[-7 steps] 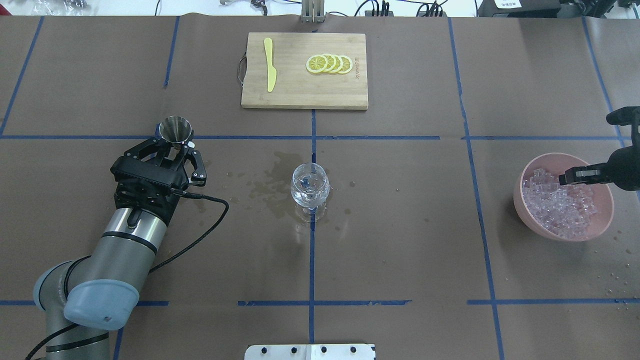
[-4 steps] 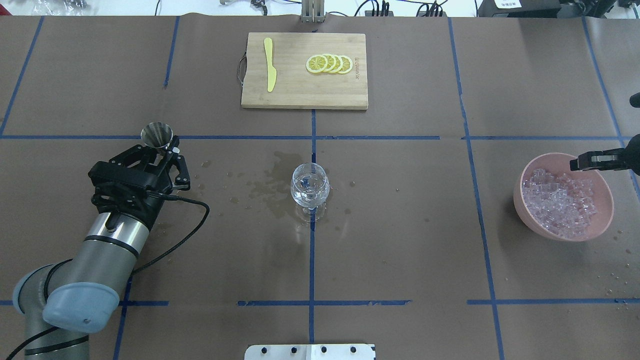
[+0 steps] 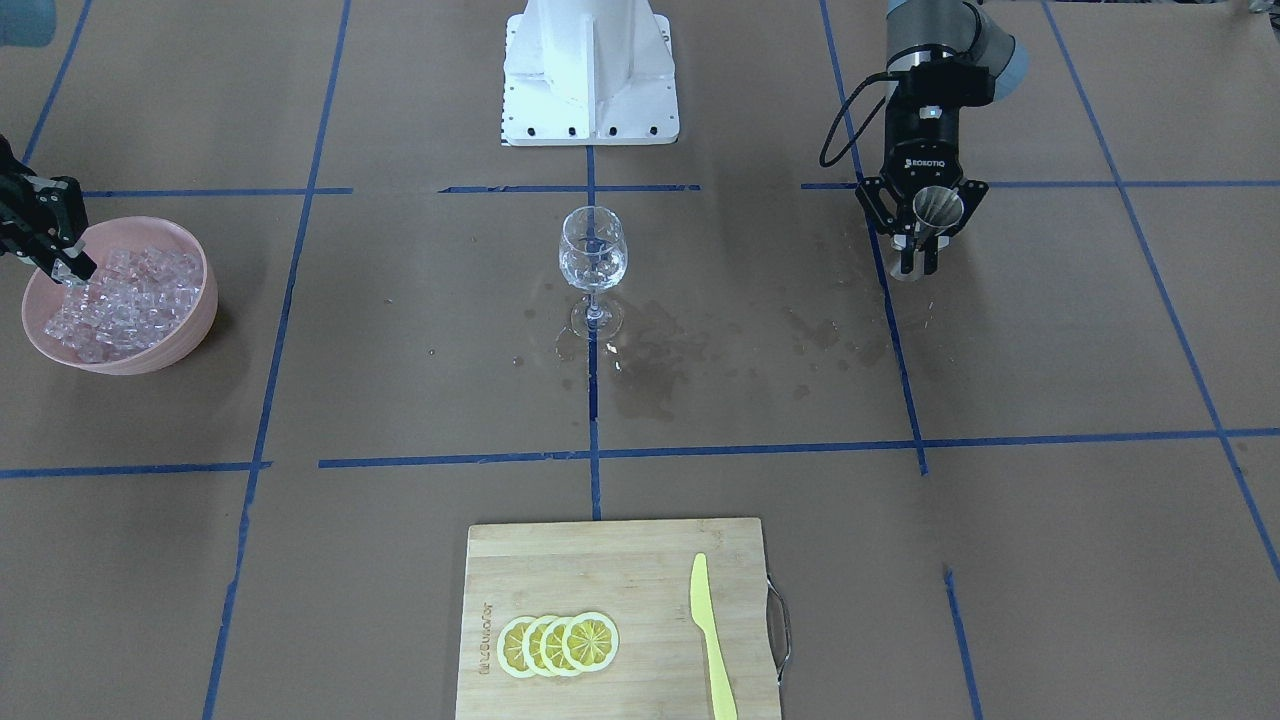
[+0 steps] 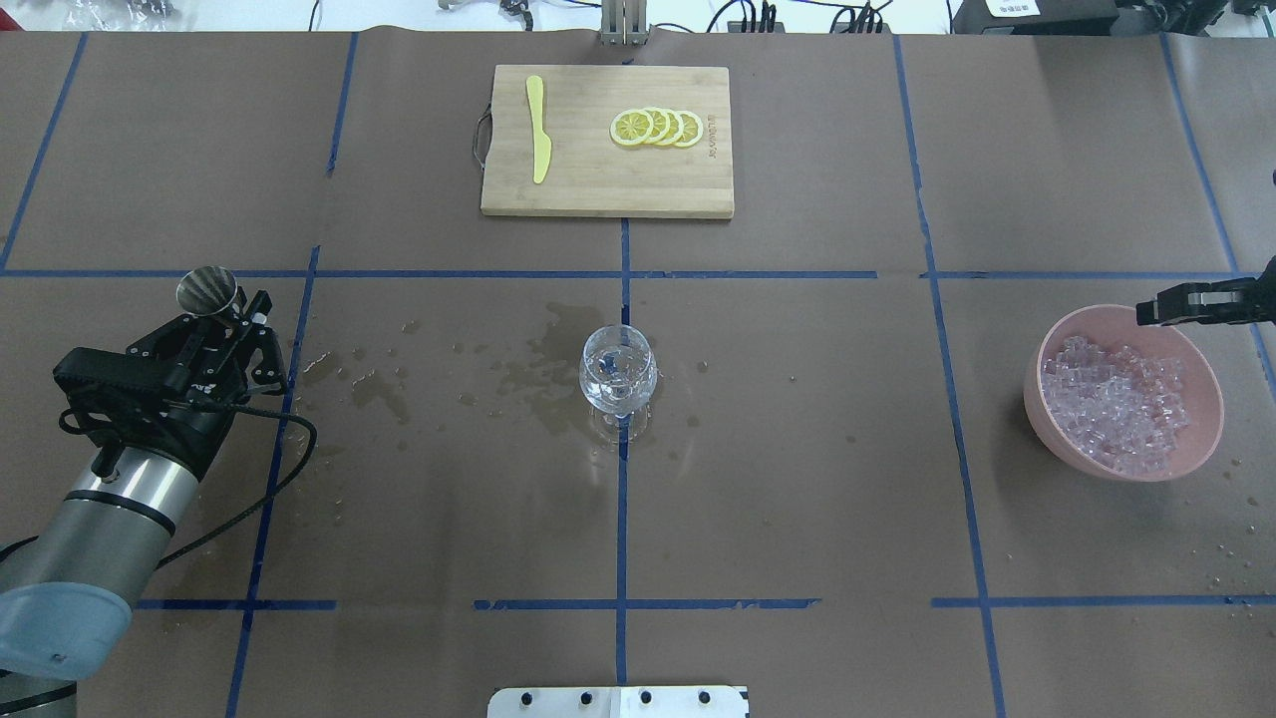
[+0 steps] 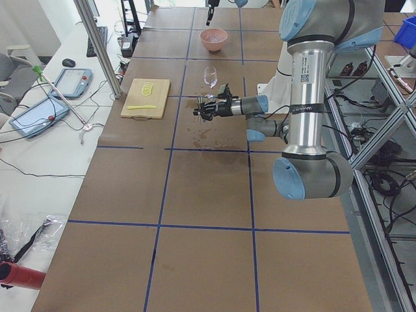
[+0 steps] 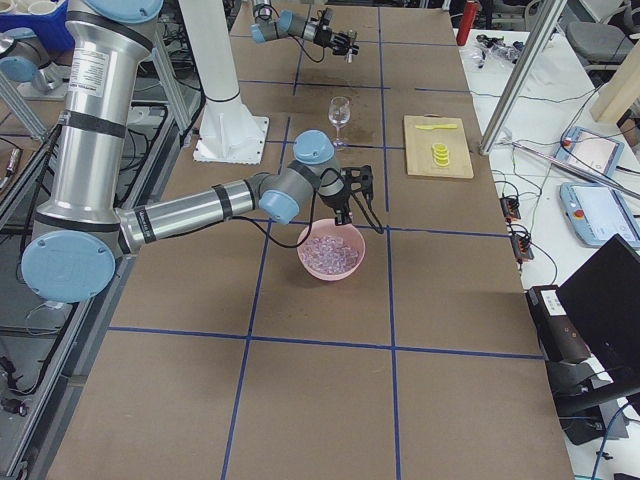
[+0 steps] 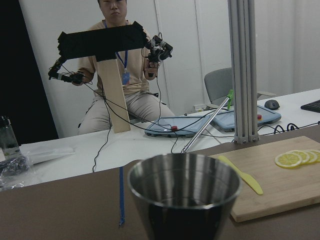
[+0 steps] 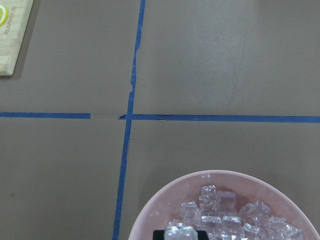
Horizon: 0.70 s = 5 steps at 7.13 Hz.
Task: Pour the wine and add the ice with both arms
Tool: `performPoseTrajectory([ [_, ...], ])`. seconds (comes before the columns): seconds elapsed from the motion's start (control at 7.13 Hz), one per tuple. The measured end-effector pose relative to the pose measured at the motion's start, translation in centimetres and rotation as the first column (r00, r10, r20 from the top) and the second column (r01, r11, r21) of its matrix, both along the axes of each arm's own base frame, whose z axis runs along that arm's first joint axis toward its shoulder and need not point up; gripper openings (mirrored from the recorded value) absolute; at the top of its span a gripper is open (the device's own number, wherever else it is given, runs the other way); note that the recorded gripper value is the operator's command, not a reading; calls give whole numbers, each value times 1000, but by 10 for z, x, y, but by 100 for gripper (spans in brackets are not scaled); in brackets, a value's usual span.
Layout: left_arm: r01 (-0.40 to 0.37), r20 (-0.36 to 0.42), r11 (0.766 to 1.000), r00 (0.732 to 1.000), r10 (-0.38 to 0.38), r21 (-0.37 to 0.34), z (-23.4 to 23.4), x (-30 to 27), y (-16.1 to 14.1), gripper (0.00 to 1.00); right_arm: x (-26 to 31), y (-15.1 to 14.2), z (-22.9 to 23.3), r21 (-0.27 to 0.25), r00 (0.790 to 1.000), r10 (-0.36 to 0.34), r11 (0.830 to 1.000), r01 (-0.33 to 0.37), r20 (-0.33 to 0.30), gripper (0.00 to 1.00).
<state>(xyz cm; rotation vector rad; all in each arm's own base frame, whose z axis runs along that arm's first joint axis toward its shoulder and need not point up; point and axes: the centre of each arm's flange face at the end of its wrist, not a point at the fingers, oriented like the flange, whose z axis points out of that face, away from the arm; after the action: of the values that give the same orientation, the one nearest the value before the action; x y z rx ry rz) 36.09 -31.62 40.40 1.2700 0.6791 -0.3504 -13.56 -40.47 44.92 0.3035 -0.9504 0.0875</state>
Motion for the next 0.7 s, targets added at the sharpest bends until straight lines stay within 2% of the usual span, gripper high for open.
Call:
performPoseTrajectory([
  [0.28, 22, -59, 999, 998, -25, -50, 31, 7, -2, 0, 2, 3, -16, 11, 999, -10, 1000, 9, 34, 0],
  [0.7, 57, -108, 993, 992, -69, -107, 77, 20, -3, 0, 1, -10, -59, -20, 990, 12, 1000, -9, 138, 0],
])
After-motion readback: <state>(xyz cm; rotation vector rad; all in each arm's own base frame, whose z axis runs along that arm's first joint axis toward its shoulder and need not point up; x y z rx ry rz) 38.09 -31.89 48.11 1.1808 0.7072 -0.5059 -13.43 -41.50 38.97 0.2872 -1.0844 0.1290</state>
